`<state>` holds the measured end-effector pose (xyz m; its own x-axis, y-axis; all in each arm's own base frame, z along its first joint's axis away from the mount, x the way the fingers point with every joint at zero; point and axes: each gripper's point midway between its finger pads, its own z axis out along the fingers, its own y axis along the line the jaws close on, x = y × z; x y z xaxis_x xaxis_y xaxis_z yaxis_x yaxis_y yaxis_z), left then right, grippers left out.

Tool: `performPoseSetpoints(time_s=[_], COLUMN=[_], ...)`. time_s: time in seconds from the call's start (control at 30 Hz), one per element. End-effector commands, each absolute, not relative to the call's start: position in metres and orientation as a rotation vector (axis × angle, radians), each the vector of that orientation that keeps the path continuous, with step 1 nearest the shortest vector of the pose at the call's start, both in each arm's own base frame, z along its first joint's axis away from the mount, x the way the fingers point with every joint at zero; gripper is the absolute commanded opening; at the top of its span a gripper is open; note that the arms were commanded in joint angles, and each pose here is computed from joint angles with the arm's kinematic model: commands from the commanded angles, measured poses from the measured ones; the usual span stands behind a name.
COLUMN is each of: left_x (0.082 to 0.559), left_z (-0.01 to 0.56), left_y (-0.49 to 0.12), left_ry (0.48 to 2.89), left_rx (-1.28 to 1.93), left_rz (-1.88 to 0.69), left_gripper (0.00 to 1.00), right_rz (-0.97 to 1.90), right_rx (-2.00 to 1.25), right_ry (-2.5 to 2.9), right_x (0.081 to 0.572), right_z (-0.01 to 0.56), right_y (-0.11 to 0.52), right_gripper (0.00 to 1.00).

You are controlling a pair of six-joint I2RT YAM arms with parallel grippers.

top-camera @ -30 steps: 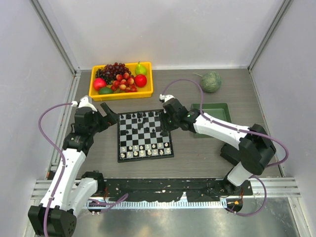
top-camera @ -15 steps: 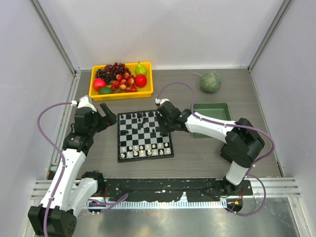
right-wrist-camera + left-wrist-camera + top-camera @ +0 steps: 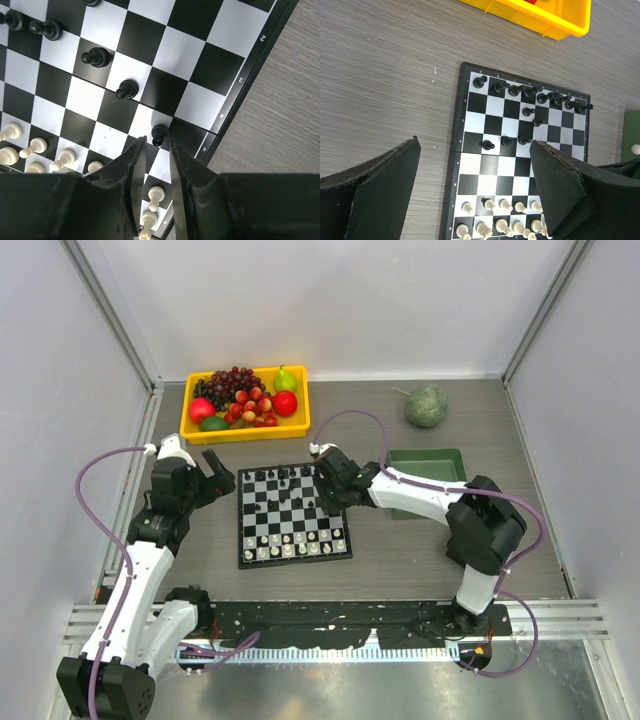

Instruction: Set up the chess pieces on the board

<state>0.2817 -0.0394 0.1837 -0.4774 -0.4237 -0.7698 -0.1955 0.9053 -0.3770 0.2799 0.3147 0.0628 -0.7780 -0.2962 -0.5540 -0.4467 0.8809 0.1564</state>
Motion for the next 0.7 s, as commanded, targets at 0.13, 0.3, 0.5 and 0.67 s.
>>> performPoseSetpoints(time_s=[0.13, 0.3, 0.5, 0.67], left_x=[0.285, 0.285, 0.286, 0.286], left_z=[0.192, 0.193, 0.192, 0.192], left_y=[-0.034, -0.033, -0.032, -0.031], left_ry=[2.039, 2.035, 2.039, 2.041], left_rx=[-0.432, -0.432, -0.435, -0.434], left_rz=[-0.268, -0.261, -0.257, -0.256], left_gripper=[0.99, 0.99, 0.99, 0.99], right_rz=[0.416, 0.415, 0.39, 0.375], right_rx=[-0.527, -0.522, -0.504, -0.495], right_ry=[2.469, 2.461, 2.413, 2.354], right_x=[0.292, 0.292, 0.298, 0.308], right_z=[0.072, 0.075, 0.092, 0.115], right_y=[0.331, 0.33, 0.325, 0.323], right_gripper=[0.28, 0.17, 0.16, 0.16])
